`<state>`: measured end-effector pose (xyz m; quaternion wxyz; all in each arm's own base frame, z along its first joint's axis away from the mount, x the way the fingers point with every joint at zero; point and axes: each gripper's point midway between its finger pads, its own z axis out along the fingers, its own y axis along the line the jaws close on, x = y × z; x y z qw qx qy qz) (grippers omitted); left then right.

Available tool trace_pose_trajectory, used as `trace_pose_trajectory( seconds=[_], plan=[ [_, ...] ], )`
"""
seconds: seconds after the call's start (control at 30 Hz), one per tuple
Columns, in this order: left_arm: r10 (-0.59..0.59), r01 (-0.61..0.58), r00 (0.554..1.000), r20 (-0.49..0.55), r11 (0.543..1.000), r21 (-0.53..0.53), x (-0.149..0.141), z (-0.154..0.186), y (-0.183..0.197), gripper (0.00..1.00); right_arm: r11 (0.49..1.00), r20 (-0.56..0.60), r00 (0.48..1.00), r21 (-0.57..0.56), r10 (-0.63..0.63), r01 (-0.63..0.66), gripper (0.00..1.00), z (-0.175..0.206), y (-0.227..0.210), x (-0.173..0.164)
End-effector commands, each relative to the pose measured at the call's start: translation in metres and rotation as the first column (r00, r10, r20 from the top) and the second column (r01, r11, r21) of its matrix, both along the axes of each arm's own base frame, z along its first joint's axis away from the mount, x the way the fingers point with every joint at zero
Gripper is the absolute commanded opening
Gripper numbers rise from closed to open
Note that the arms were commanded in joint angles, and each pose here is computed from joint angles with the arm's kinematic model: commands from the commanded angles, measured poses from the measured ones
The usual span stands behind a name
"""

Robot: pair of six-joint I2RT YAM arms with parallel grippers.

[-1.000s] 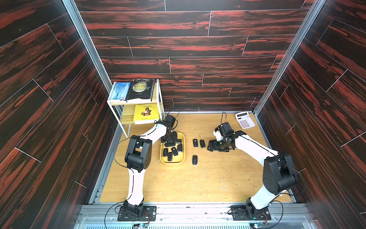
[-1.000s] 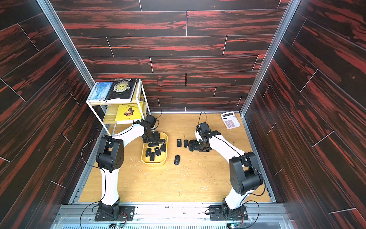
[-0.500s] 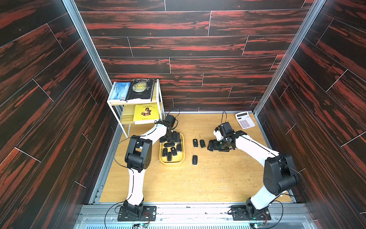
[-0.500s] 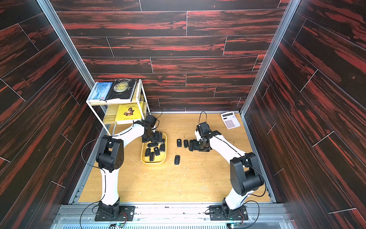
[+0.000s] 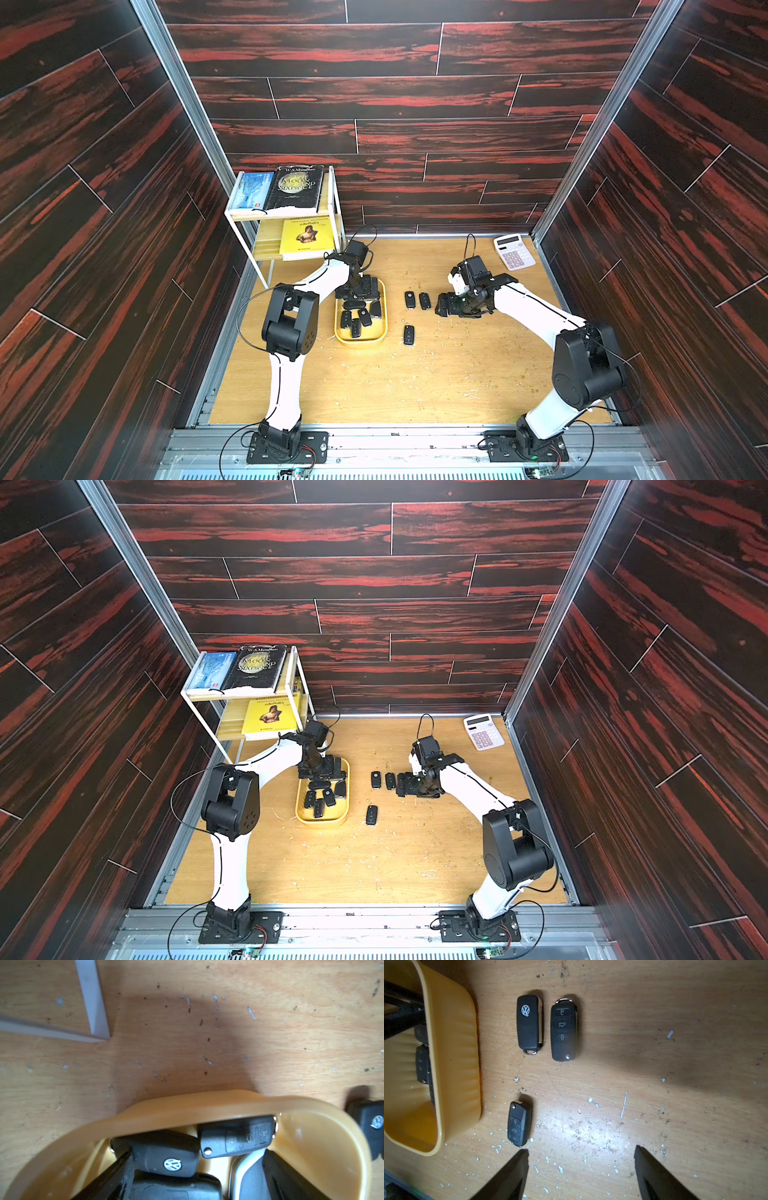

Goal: Place the car key into the storage box
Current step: Place the car key in the storage box, then pick up the car key from the center of the board.

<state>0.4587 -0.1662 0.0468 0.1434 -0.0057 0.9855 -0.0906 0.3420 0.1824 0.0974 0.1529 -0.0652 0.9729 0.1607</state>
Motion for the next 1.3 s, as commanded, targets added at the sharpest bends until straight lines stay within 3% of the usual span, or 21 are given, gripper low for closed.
trace_pose_trajectory(
  seconds=[0.0, 0.1, 0.3, 0.4, 0.5, 0.57, 0.6, 0.7, 0.83, 0.93, 0.97, 1.03, 1.07, 1.13, 1.27],
  plan=[
    [-0.015, 0.019, 0.998, 0.061, 0.997, -0.070, 0.001, 0.040, -0.010, 1.00, 1.000, 0.014, 1.000, -0.001, 0.012, -0.012, 0.88, 0.004, 0.001, -0.002],
    [-0.031, 0.046, 0.992, 0.124, 0.992, -0.118, 0.000, 0.069, -0.020, 1.00, 1.000, 0.032, 0.999, -0.005, -0.001, 0.001, 0.98, 0.007, -0.001, 0.002],
    [-0.037, 0.116, 0.956, 0.289, 0.959, -0.260, -0.024, 0.160, -0.036, 1.00, 1.000, 0.067, 0.998, -0.006, -0.014, 0.014, 0.98, 0.017, 0.001, 0.014],
    [0.004, 0.177, 0.882, 0.471, 0.924, -0.340, -0.043, 0.239, -0.041, 1.00, 1.000, 0.067, 0.998, -0.002, -0.012, 0.013, 0.99, 0.018, 0.003, 0.016],
    [0.109, 0.253, 0.775, 0.622, 0.849, -0.464, -0.069, 0.308, -0.042, 1.00, 1.000, 0.063, 0.998, 0.004, -0.011, 0.011, 0.99, 0.017, 0.005, 0.017],
    [0.182, 0.272, 0.742, 0.645, 0.797, -0.539, -0.086, 0.332, -0.038, 1.00, 1.000, 0.063, 0.998, 0.006, -0.010, 0.010, 0.98, 0.017, 0.006, 0.019],
    [0.212, 0.252, 0.756, 0.620, 0.779, -0.574, -0.092, 0.334, -0.035, 1.00, 1.000, 0.065, 0.998, 0.007, -0.008, 0.008, 0.99, 0.017, 0.007, 0.020],
    [0.204, 0.271, 0.836, 0.509, 0.653, -0.707, -0.105, 0.333, -0.053, 1.00, 1.000, 0.053, 0.999, -0.011, 0.008, -0.008, 0.98, 0.017, 0.012, 0.024],
    [0.230, 0.233, 0.894, 0.384, 0.493, -0.838, -0.116, 0.336, -0.064, 1.00, 0.997, 0.045, 0.998, -0.068, 0.041, -0.038, 0.87, 0.014, 0.022, 0.035],
    [0.280, 0.269, 0.883, 0.377, 0.354, -0.896, -0.125, 0.361, -0.058, 1.00, 0.989, 0.036, 0.998, -0.143, 0.045, -0.040, 0.83, 0.008, 0.025, 0.045],
    [0.339, 0.341, 0.839, 0.426, 0.283, -0.896, -0.131, 0.383, -0.049, 1.00, 0.986, 0.027, 0.999, -0.164, 0.043, -0.038, 0.81, 0.004, 0.026, 0.048],
    [0.462, 0.314, 0.807, 0.368, 0.192, -0.930, -0.136, 0.393, -0.025, 1.00, 0.982, -0.002, 0.999, -0.181, 0.047, -0.047, 0.75, -0.006, 0.028, 0.052],
    [0.471, 0.308, 0.805, 0.360, 0.186, -0.933, -0.139, 0.397, -0.019, 1.00, 0.981, -0.011, 0.999, -0.185, 0.049, -0.050, 0.72, -0.010, 0.030, 0.054],
    [0.363, 0.365, 0.835, 0.413, 0.196, -0.910, -0.147, 0.411, -0.030, 1.00, 0.980, -0.013, 0.999, -0.192, 0.046, -0.047, 0.70, -0.017, 0.032, 0.057],
    [0.205, 0.326, 0.914, 0.350, 0.144, -0.934, -0.150, 0.408, -0.050, 1.00, 0.977, -0.021, 0.999, -0.207, 0.042, -0.045, 0.69, -0.026, 0.034, 0.062]
  ],
)
